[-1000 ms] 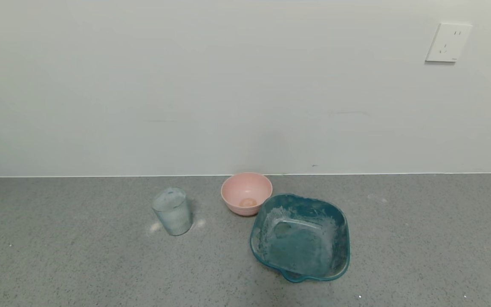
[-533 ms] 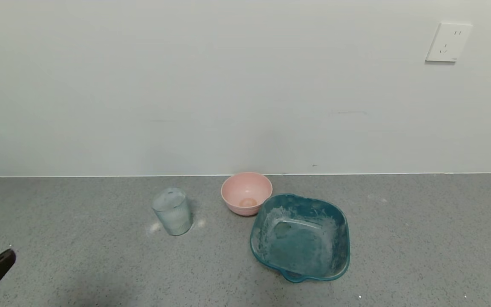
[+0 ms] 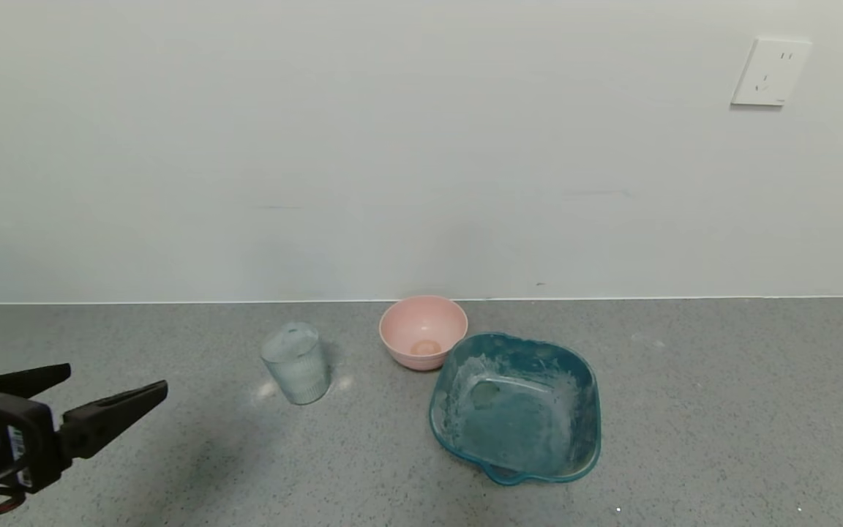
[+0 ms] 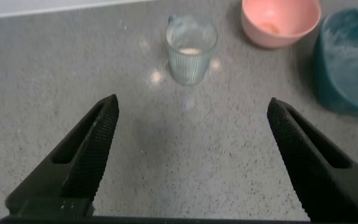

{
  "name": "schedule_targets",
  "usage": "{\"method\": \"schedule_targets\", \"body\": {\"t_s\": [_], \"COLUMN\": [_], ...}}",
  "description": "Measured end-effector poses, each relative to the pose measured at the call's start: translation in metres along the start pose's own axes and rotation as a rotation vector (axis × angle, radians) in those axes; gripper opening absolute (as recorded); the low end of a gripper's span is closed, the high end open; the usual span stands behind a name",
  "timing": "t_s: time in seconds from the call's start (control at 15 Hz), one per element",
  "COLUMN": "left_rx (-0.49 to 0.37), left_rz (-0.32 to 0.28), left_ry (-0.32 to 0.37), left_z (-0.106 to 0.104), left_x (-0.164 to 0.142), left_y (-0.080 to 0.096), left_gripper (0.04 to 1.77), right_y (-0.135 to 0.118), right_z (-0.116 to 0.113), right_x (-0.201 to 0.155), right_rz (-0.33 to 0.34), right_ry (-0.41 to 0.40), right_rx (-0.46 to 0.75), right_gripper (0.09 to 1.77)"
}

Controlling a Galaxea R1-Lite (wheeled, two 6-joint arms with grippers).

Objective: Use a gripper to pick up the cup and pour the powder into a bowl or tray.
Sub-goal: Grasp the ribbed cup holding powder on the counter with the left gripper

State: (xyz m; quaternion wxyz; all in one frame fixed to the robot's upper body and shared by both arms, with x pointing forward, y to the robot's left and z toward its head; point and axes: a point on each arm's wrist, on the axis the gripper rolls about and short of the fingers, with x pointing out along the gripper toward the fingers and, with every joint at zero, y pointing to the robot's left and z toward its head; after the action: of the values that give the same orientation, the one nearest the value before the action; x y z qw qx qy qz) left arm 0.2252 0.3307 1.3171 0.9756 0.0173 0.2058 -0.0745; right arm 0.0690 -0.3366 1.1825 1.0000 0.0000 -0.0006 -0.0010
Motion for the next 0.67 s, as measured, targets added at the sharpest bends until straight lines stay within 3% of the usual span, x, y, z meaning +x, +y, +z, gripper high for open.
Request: {"method": "schedule_targets", "body": {"t_s": [0.2, 0.67], "left_rx": [0.004, 0.024], "left_rz": [-0.009, -0.065], "left_ry": [0.101, 0.21], "left_z": [-0.011, -0.046], "left_x": [0.031, 0.081], "left_y": [0.004, -0.001], "left_gripper": [1.72, 1.72], "right_y": [0.0, 0.0], "right_z": [0.0, 0.0], "right_x": [0.0, 0.0], "right_rz": [0.0, 0.0], "right_ry": [0.0, 0.0], "right_rx": [0.0, 0.0], "right_gripper": [1.71, 1.71]}}
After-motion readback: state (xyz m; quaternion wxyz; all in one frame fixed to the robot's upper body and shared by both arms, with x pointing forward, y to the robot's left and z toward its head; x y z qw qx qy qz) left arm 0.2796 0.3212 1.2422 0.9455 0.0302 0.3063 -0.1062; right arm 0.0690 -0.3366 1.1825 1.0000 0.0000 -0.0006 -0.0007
